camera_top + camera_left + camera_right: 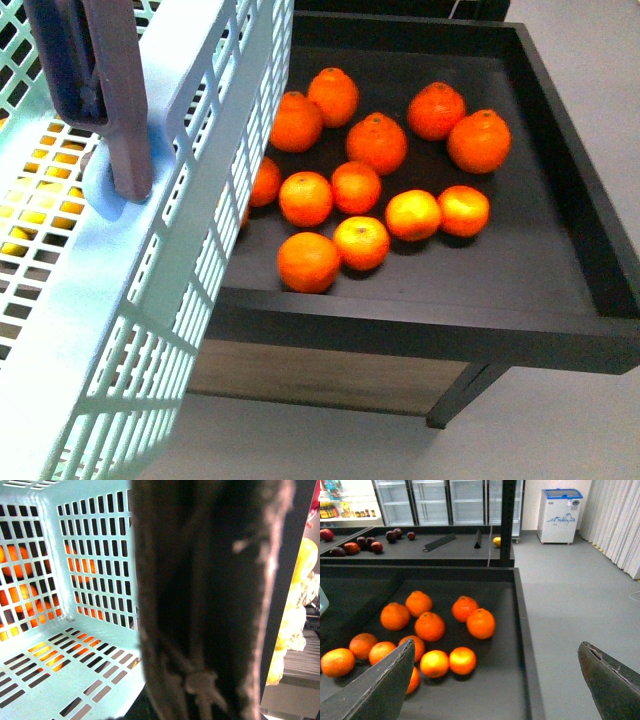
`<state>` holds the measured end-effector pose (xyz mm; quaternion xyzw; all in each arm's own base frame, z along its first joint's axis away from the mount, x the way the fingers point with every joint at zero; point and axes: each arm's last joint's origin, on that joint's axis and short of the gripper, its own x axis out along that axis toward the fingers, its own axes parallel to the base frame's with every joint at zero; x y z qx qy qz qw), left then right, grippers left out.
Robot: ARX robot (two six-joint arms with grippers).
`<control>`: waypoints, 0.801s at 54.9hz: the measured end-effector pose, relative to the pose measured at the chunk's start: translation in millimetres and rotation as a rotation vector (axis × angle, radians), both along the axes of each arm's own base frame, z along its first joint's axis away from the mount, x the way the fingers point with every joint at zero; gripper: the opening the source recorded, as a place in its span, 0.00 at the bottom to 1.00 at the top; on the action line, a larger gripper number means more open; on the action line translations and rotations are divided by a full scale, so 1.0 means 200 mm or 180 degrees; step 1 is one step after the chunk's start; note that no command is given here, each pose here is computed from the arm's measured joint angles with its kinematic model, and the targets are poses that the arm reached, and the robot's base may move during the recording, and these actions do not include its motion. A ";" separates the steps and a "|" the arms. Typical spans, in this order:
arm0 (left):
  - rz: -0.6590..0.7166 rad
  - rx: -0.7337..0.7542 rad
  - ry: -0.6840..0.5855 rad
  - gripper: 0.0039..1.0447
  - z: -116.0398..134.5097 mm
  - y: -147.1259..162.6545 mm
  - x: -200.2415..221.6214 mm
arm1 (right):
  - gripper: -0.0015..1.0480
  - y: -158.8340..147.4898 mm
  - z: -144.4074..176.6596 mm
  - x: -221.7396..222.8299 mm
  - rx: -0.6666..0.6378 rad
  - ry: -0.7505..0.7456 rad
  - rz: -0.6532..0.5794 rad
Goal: Pick lemon and mango into basket
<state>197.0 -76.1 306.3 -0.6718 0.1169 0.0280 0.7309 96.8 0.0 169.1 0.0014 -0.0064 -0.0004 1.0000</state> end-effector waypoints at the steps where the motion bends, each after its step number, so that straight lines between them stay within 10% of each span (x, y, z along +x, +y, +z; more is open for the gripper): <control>1: 0.0000 0.0000 0.0000 0.04 0.00 0.00 0.00 | 0.92 0.00 0.00 0.00 0.0000 0.0000 0.0000; 44: 0.0001 0.0001 0.0000 0.04 0.00 0.00 0.00 | 0.92 0.00 0.00 0.00 0.0000 0.0002 0.0002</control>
